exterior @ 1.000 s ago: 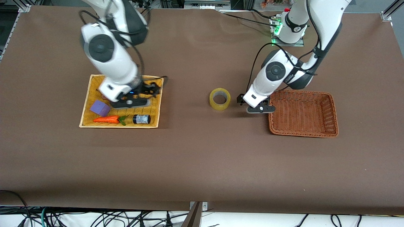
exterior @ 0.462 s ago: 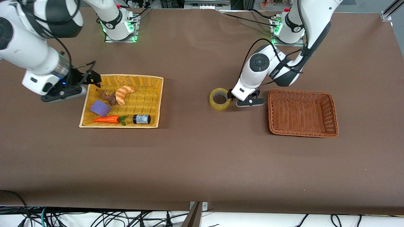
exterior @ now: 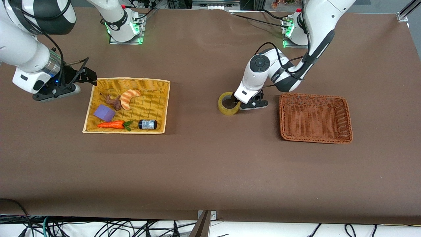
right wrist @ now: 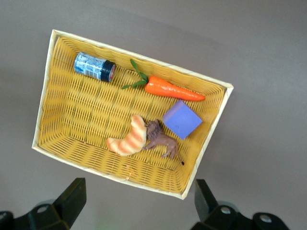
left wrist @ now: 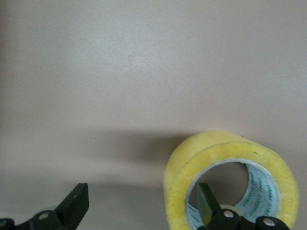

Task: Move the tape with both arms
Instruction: 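Lower the left gripper onto the tape roll rim and close it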

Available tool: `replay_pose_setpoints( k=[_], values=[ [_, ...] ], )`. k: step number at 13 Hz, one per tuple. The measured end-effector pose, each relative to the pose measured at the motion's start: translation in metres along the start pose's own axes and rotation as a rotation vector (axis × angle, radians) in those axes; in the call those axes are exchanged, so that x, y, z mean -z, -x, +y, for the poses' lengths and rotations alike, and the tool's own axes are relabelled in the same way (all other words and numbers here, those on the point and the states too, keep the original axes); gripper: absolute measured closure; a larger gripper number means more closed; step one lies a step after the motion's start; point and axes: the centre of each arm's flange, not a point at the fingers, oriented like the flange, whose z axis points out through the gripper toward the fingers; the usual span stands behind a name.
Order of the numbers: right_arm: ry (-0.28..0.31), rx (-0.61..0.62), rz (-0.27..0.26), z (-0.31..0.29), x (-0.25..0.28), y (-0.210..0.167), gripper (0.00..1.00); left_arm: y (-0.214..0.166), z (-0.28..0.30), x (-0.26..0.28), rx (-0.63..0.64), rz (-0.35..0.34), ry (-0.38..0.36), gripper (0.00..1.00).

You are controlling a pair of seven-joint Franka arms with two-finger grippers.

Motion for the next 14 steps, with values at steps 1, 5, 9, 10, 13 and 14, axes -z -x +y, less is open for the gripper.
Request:
replay_pose_setpoints(
  k=[1, 5, 9, 10, 13, 14],
  values=[
    [-0.009, -0.005, -0.006, 0.001, 0.008, 0.007, 0.0, 0.0, 0.003, 0.002, -0.002, 0.003, 0.005, 0.0],
    [-0.033, -0.055, 0.016, 0.0, 0.047, 0.024, 0.0, 0.009, 0.02, -0.003, -0.038, -0.001, 0.012, 0.0],
    [-0.035, -0.082, 0.01, 0.003, 0.047, 0.025, 0.0, 0.018, 0.024, -0.025, -0.082, 0.05, -0.033, 0.0],
    [-0.035, -0.083, 0.008, 0.003, 0.046, 0.025, 0.0, 0.019, 0.024, -0.029, -0.09, 0.059, -0.04, 0.08],
    [-0.035, -0.084, 0.005, 0.003, 0.045, 0.024, 0.0, 0.018, 0.022, -0.034, -0.085, 0.057, -0.045, 0.29],
    [-0.035, -0.084, 0.005, 0.003, 0.045, 0.024, 0.0, 0.017, 0.022, -0.034, -0.084, 0.057, -0.045, 0.41]
  ],
)
